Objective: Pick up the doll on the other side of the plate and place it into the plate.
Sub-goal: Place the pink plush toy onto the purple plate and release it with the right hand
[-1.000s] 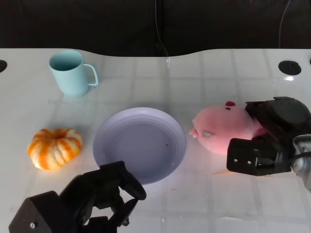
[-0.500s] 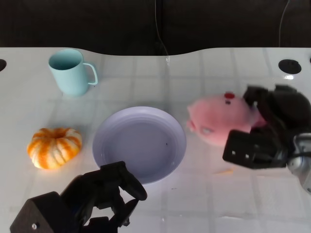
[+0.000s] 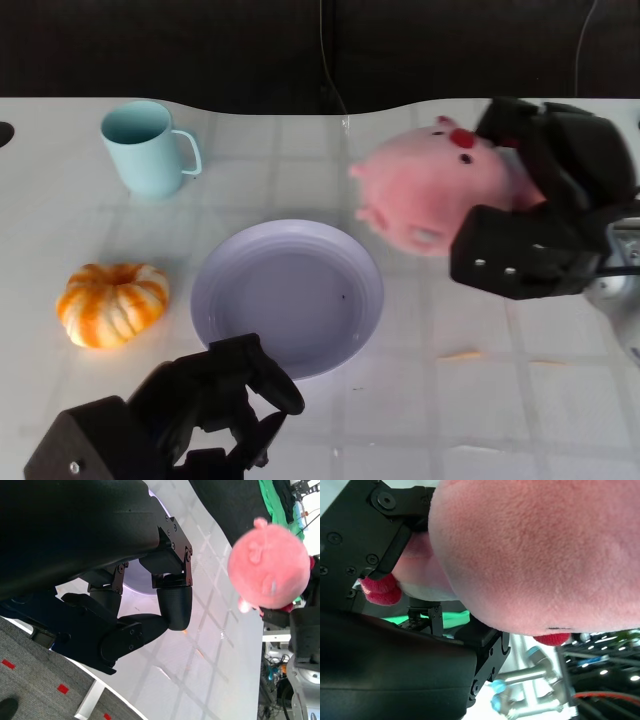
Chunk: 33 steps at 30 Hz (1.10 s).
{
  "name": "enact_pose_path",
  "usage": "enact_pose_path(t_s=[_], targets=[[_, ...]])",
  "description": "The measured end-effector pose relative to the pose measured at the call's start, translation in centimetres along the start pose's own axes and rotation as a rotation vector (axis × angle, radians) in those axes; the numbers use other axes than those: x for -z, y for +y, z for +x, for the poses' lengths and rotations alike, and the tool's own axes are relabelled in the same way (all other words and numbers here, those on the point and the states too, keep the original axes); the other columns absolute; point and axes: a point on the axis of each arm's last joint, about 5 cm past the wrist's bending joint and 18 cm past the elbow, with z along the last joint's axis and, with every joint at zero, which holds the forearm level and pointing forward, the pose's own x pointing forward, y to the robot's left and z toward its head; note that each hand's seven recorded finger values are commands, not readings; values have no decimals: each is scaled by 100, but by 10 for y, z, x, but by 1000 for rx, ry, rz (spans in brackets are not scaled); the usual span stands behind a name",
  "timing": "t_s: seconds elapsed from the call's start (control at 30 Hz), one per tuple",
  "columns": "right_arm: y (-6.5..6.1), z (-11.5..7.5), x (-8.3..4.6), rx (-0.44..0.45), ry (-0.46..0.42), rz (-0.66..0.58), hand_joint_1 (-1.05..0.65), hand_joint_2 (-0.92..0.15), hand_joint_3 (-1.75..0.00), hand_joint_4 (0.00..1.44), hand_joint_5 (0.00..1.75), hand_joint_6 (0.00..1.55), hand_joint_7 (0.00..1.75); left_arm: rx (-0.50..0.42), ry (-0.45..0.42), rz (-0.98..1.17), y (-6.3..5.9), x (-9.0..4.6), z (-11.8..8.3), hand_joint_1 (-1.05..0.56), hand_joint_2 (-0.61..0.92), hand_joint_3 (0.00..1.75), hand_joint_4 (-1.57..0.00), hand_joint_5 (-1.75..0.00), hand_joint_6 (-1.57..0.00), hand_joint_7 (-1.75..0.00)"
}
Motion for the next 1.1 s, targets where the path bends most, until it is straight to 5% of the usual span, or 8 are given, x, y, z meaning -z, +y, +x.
enact_pose_path(t_s=[0.43,0.63,0.8,0.9,0.97,1.0,1.1], targets=[[32,26,-82,-192,-232,68,-21,-44,-102,94,175,72,174,11,-2,-21,-9,4,4,-23,70,87,-64,-175,-62,-141],[47,29,-95,-262,-226,75,-20,-44,-104,90,175,74,167,6,1,-27,-10,5,4,-23,70,87,-65,-175,-61,-140],[56,30,-100,-310,-218,63,-19,-52,-83,85,174,85,132,6,2,-28,-10,5,3,-22,71,87,-64,-175,-61,-138],[55,32,-102,-329,-216,69,-25,-74,-32,81,141,87,65,5,2,-29,-10,5,3,-23,71,86,-65,-175,-62,-138],[53,33,-103,-375,-218,75,-35,-87,-16,66,85,75,21,5,2,-29,-10,5,3,-24,71,86,-65,-175,-62,-138],[52,34,-102,-401,-221,70,-37,-90,-14,65,71,73,13,5,1,-29,-10,5,3,-24,71,86,-65,-175,-62,-138],[45,36,-100,-490,-238,31,-60,-92,-20,29,36,41,1,5,0,-28,-10,5,3,-24,71,86,-66,-175,-62,-138]])
